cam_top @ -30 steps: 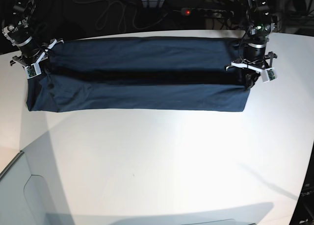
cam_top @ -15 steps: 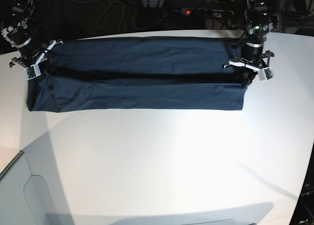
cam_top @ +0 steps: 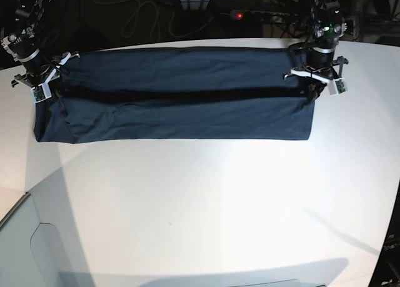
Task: Fold the T-shirt properly
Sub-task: 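Hold both strip ends and smooth the strip flat with both grippers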
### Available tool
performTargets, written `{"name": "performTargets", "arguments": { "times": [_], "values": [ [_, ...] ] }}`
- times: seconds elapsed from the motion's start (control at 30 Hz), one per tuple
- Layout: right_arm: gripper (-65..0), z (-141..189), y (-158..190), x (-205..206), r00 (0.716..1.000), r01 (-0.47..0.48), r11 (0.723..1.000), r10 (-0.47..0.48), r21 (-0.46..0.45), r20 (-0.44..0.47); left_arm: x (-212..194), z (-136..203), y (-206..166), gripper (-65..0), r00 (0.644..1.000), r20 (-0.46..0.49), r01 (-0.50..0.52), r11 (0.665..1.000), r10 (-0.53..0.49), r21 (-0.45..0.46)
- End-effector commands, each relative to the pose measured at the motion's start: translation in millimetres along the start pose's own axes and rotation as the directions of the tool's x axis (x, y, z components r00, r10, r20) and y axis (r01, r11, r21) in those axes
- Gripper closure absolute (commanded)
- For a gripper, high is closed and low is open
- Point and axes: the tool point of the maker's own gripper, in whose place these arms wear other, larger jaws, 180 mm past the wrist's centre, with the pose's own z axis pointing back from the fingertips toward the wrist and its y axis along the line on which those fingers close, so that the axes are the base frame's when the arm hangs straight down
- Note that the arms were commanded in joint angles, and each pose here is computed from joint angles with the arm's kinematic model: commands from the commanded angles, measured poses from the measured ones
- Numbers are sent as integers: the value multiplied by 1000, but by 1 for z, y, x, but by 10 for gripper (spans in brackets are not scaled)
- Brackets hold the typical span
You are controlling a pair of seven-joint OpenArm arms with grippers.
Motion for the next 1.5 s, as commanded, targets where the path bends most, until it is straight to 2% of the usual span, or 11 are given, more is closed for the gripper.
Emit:
{"name": "performTargets", "arguments": {
  "times": [0.0,0.5,1.17,1.27,1.33,1.47],
  "values": [
    [-1,4,-4,12,999,-26,1000,26,5,39,13,4,0,0,999,47,11,1000,-11,-5],
    [-1,3,-6,17,998,-30,1000,30,-1,50,22,19,-6,0,997,69,34,999,-33,-20],
    [-7,1,-3,15,999,-26,1000,26,7,46,4,14,0,0,999,19,27,1000,-27,-9],
    [-49,-1,-3,11,999,-16,1000,15,12,36,4,14,0,0,999,19,29,1000,-29,-10],
    [-103,-3,-6,6,1000,-1,1000,1,9,27,4,14,0,0,999,17,29,1000,-29,-10],
    [-248,-4,-7,-1,1000,15,1000,-16,12,13,4,14,1,-104,999,18,29,1000,-29,-9]
  ]
}}
